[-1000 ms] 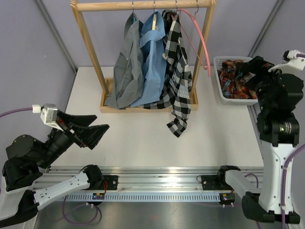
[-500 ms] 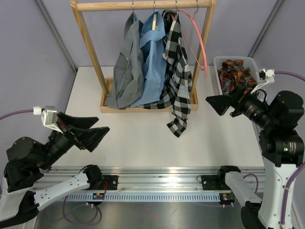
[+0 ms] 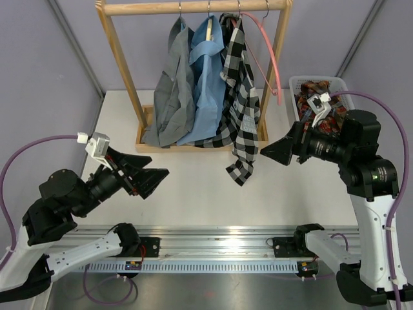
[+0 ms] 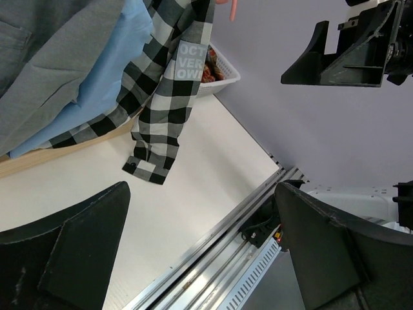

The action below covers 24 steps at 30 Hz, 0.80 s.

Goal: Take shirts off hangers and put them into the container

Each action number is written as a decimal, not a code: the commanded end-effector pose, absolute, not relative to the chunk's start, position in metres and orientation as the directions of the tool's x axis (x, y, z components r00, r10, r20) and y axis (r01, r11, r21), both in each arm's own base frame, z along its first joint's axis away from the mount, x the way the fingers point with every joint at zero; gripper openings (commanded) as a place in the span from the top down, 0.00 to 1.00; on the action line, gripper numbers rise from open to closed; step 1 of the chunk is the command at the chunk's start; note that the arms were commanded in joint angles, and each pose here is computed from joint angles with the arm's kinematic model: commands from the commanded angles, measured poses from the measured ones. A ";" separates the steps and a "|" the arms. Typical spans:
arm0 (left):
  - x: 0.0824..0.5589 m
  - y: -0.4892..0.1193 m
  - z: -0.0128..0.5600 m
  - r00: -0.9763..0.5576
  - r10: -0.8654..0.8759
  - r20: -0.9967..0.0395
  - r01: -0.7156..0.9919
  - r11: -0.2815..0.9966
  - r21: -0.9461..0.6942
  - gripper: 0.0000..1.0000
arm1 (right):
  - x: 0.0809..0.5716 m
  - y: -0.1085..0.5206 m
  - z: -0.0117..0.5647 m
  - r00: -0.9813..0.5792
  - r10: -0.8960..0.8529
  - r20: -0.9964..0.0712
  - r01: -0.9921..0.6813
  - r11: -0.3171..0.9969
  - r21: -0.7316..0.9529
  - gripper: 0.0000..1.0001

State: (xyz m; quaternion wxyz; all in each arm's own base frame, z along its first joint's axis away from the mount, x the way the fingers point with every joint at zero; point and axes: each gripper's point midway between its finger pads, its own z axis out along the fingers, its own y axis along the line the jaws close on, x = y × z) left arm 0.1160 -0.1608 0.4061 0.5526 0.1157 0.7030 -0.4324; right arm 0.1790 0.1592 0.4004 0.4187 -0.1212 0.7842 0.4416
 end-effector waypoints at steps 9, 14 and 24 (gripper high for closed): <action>0.111 -0.162 0.433 -0.321 -0.366 -0.874 0.686 0.546 -0.480 0.01 | 0.199 0.199 0.414 -0.572 0.064 -0.818 -0.666 0.546 0.508 0.01; 0.111 -0.158 0.434 -0.312 -0.370 -0.875 0.683 0.553 -0.477 0.01 | 0.237 0.230 0.385 -0.597 -0.027 -0.802 -0.653 0.597 0.466 0.01; 0.117 -0.149 0.424 -0.298 -0.359 -0.885 0.647 0.606 -0.464 0.01 | 0.298 0.246 0.321 -0.661 -0.124 -0.740 -0.521 0.785 0.334 0.01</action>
